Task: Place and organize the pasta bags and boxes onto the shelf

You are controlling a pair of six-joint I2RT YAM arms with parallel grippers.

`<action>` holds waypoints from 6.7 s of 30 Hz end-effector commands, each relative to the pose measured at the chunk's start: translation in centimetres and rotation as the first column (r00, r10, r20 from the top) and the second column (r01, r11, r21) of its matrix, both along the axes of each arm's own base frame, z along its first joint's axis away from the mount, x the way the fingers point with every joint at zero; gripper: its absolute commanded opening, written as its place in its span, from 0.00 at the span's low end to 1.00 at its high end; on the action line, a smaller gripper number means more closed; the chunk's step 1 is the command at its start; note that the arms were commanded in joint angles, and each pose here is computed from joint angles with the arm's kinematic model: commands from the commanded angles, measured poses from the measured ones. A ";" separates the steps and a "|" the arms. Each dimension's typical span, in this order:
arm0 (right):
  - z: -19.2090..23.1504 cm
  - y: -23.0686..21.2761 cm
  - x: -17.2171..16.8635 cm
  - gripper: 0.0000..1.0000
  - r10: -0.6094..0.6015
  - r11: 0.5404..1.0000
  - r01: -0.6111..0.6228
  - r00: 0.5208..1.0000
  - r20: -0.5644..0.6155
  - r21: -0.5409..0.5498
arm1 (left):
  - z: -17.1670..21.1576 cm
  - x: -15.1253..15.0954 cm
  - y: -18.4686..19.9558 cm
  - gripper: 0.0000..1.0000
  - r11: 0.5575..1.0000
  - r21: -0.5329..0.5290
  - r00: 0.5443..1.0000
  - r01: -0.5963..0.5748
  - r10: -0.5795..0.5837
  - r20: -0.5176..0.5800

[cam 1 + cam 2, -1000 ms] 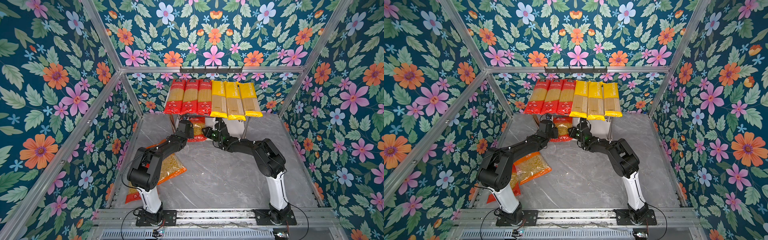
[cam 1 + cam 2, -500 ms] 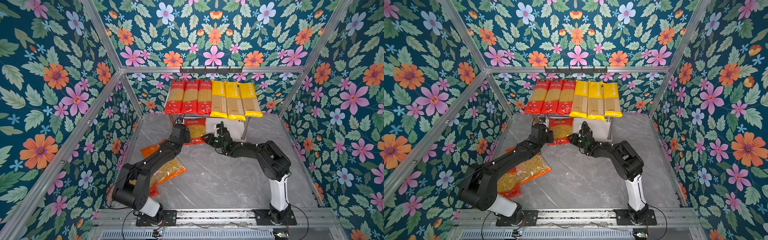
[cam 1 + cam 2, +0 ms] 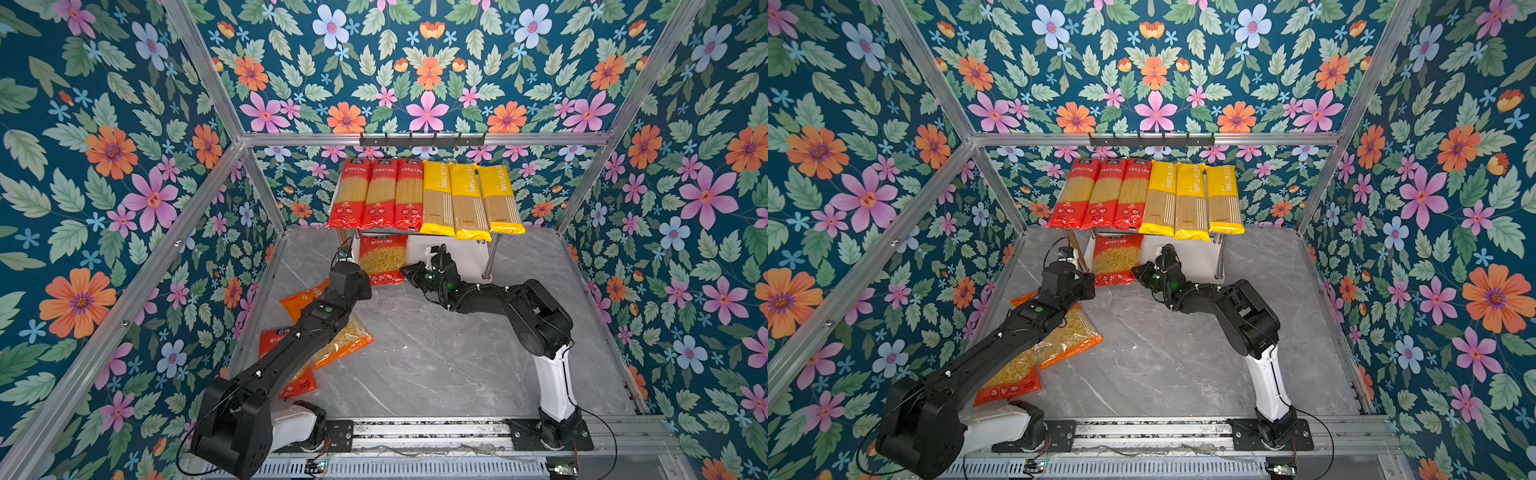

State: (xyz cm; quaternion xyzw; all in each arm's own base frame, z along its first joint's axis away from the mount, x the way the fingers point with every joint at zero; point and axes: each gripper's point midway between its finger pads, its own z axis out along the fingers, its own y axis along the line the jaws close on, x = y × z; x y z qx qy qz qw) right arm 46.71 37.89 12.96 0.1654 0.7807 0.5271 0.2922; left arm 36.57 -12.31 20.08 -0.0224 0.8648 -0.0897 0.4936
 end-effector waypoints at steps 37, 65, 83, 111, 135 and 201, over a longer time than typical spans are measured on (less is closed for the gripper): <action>1.0 0.6 -7.3 0.47 0.140 0.981 -0.142 0.990 -0.022 -0.133 | -2.7 -7.3 5.0 0.55 0.988 -0.038 0.984 -0.150 0.145 -0.103; -9.1 15.1 -18.4 0.65 0.621 0.569 -0.631 0.750 -0.228 -0.528 | -12.0 -11.9 22.6 0.78 0.583 -0.188 0.611 -0.790 0.729 -0.308; -7.9 9.9 -19.9 0.09 0.644 0.463 -0.622 0.726 -0.243 -0.631 | -14.4 -11.5 13.1 0.74 0.735 -0.272 0.776 -0.621 0.526 -0.350; -1.3 1.1 -25.7 0.58 0.330 0.583 -0.320 0.933 -0.142 -0.747 | -7.0 -9.4 11.4 0.78 0.885 -0.178 0.893 -0.430 0.388 -0.227; -7.6 20.0 -28.2 0.29 0.485 0.762 -0.585 0.799 -0.355 -0.276 | -6.4 -9.7 17.6 0.76 0.776 -0.311 0.836 -0.549 0.495 -0.237; 5.9 -2.8 -23.2 0.02 0.451 0.849 -0.436 0.892 -0.021 -0.299 | -2.5 -12.3 -7.1 0.52 0.812 -0.564 0.957 0.153 -0.264 -0.120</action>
